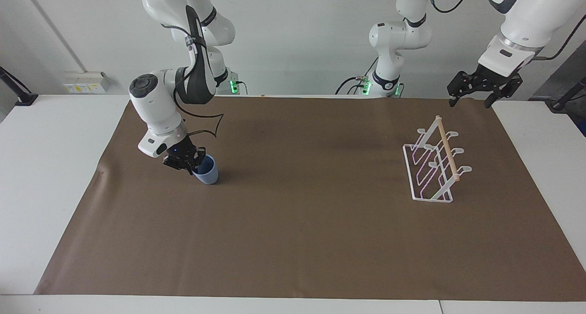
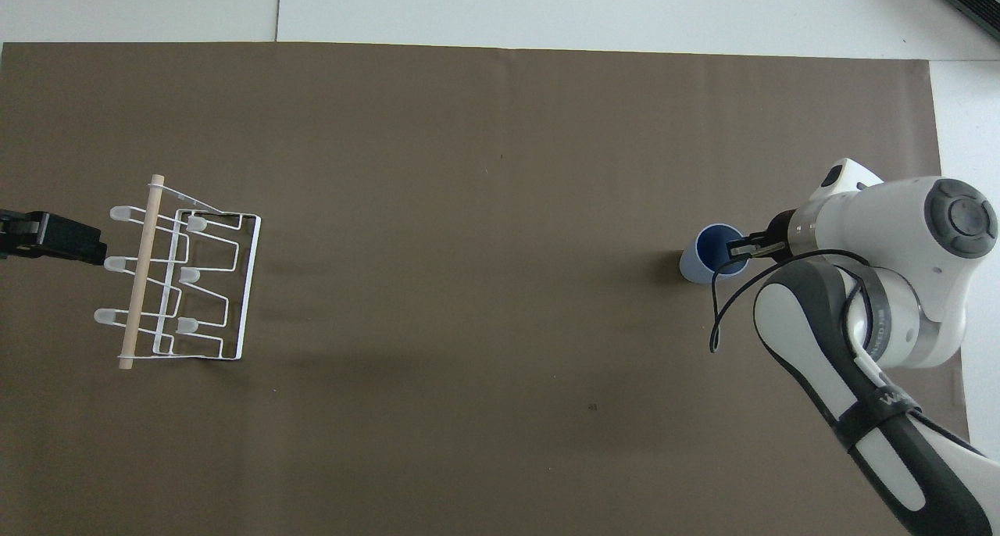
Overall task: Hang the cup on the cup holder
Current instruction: 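Lift the cup with the right gripper while the left gripper approaches it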
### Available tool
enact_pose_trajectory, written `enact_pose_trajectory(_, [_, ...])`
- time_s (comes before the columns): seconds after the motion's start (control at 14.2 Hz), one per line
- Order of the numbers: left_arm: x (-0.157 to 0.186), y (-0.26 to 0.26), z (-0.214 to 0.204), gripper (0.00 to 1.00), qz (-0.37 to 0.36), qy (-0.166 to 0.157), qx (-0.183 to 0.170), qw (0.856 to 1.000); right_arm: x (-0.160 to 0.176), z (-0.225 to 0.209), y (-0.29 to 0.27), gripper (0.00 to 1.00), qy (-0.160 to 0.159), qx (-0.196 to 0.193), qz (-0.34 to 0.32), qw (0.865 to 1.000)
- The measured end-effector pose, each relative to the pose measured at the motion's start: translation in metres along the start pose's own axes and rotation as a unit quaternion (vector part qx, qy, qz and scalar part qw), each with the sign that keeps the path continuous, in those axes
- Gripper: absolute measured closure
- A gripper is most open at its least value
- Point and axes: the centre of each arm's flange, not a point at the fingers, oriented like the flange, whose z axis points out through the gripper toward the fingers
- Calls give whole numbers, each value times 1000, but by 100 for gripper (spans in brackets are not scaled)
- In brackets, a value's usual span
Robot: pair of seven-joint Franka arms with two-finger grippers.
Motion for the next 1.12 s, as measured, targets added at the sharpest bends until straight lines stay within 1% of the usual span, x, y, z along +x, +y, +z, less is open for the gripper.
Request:
enact_pose_trajectory(0.14, [-1,0,1,0,0,-1,0,1000,12,-19,-2,95,8,4,0,1000])
enact_pose_trajectory(0.21, [-1,0,1,0,0,-1,0,1000,20,-33,-7,95,19,17,5,1000])
enact_pose_trajectory(0.35, [-1,0,1,0,0,0,0,1000,36,-59,-25,95,42,56,17,997])
enact_pose_trajectory(0.49, [-1,0,1,0,0,1,0,1000,47,-80,-43,95,54,97,25,994])
enact_pose_trajectory(0.56, [-1,0,1,0,0,1,0,1000,52,-88,-53,95,62,125,35,990])
enact_pose_trajectory(0.63, [-1,0,0,0,0,2,0,1000,56,-92,-60,95,71,157,52,984])
enact_pose_trajectory(0.84, [1,3,0,0,3,7,0,1000,61,-95,-79,95,85,261,101,956])
enact_pose_trajectory(1.05, [2,8,2,0,6,12,-11,1000,65,-98,-121,95,85,333,115,932])
enact_pose_trajectory(1.12, [3,10,3,0,9,13,-15,1000,65,-98,-131,95,84,358,124,922])
